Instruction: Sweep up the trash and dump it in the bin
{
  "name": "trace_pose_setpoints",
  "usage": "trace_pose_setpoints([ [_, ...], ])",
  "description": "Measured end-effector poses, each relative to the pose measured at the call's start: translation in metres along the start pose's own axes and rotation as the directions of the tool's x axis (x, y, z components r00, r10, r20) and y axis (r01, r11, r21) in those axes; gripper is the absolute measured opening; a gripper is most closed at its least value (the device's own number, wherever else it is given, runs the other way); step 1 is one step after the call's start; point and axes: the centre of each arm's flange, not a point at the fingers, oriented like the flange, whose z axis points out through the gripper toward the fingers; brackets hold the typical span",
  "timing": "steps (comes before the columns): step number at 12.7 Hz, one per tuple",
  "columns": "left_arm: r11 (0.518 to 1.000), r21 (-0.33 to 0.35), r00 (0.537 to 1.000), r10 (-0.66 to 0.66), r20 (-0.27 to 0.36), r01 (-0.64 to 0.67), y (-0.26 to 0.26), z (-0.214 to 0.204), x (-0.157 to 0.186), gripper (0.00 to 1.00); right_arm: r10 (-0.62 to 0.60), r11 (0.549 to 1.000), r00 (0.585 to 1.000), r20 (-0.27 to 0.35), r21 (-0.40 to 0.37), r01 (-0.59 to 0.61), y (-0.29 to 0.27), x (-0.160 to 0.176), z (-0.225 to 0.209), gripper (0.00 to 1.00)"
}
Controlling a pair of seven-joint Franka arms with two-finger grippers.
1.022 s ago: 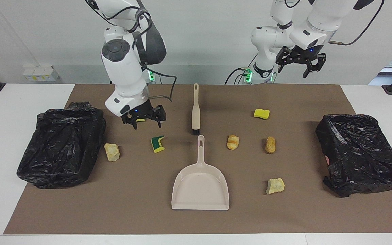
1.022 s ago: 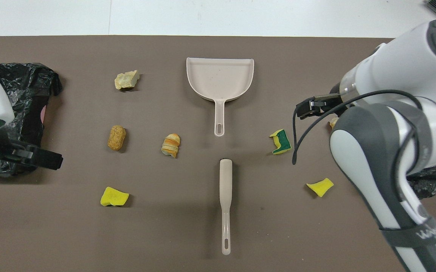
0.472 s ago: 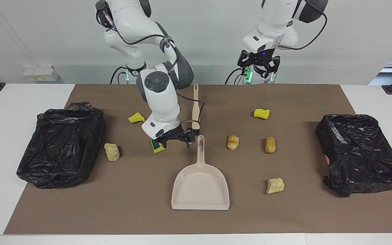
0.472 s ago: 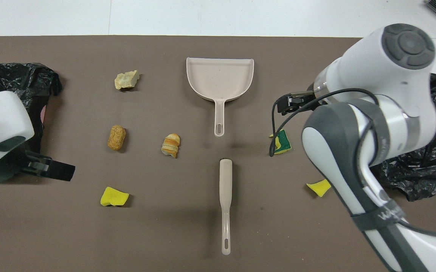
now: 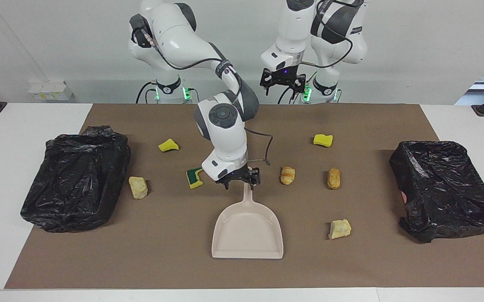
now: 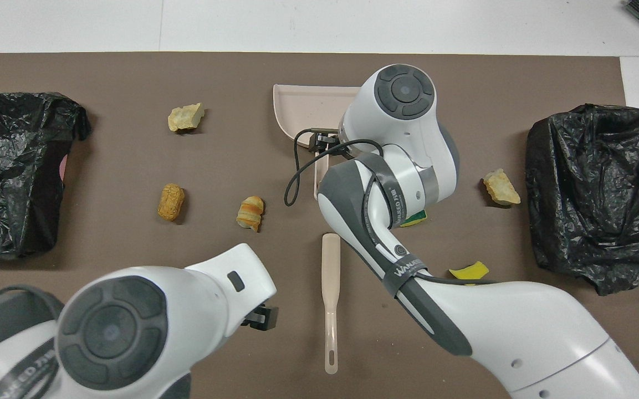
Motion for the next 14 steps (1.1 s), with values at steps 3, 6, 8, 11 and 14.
trace_pose_setpoints([
  [3,1.0,-0.005,1.0,-0.028,-0.012,0.028,0.021,0.019,-0.016,1.0,-0.001,1.0,1.0,0.008,-0.005,0.001,-0.001,-0.001,0.007,0.79],
  [6,0.998,-0.015,0.998,-0.054,-0.024,0.054,0.054,0.047,-0.032,1.0,-0.025,1.0,1.0,-0.009,-0.01,0.025,-0.01,-0.006,0.006,0.79],
  [8,0.997,-0.026,0.997,-0.069,-0.034,0.068,0.08,0.086,-0.039,1.0,-0.037,0.999,0.999,-0.029,-0.003,0.037,-0.017,-0.007,0.006,0.78],
  [11,0.997,-0.028,0.997,-0.077,-0.031,0.076,0.105,0.133,-0.038,1.0,-0.072,0.997,0.997,-0.033,-0.029,0.071,-0.026,-0.014,0.015,0.65],
  [14,0.997,-0.026,0.997,-0.077,-0.027,0.076,0.11,0.151,-0.034,1.0,-0.1,0.994,0.994,-0.039,-0.042,0.098,-0.022,-0.012,0.017,0.31],
])
